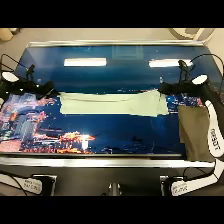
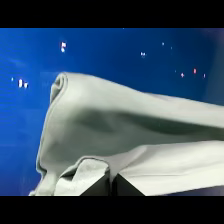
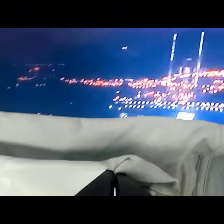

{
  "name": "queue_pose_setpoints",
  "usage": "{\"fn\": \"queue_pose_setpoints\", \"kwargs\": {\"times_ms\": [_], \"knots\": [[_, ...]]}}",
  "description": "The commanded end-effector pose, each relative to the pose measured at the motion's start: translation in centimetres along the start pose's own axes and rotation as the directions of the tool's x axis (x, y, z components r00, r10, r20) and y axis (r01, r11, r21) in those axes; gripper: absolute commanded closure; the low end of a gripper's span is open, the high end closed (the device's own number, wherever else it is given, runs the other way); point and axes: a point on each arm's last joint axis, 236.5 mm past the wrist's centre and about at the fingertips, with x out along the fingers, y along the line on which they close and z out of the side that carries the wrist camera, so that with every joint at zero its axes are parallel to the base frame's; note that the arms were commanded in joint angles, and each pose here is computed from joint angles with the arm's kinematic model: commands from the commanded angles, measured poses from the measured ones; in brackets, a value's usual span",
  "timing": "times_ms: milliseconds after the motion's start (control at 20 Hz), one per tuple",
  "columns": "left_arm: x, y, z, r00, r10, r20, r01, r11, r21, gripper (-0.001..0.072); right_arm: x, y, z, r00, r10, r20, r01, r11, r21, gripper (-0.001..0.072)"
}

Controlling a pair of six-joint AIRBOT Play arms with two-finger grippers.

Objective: Fold the shirts.

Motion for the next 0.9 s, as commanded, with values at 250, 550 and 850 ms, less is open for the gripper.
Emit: {"fn": "queue_pose_setpoints", "kwargs": {"times_ms": [250,550,850], "knots": [[4.3,5.6,-3.7,0.965,0.138,-0.222,-0.165,0.980,-0.108,0.0685,4.2,-2.8,-1.6,0.999,-0.010,-0.037,0.012,0.999,0.052,0.0697],[4.7,4.5,-2.5,0.979,0.107,-0.173,-0.131,0.983,-0.129,0.0347,3.9,-2.1,-1.8,0.999,0.017,-0.051,-0.014,0.998,0.057,0.0407],[-0.1,2.2,1.3,0.994,0.094,-0.049,-0.097,0.993,-0.061,0.0097,-1.9,-6.1,-4.1,0.975,-0.030,-0.222,0.009,0.995,-0.096,0.0016]]}}
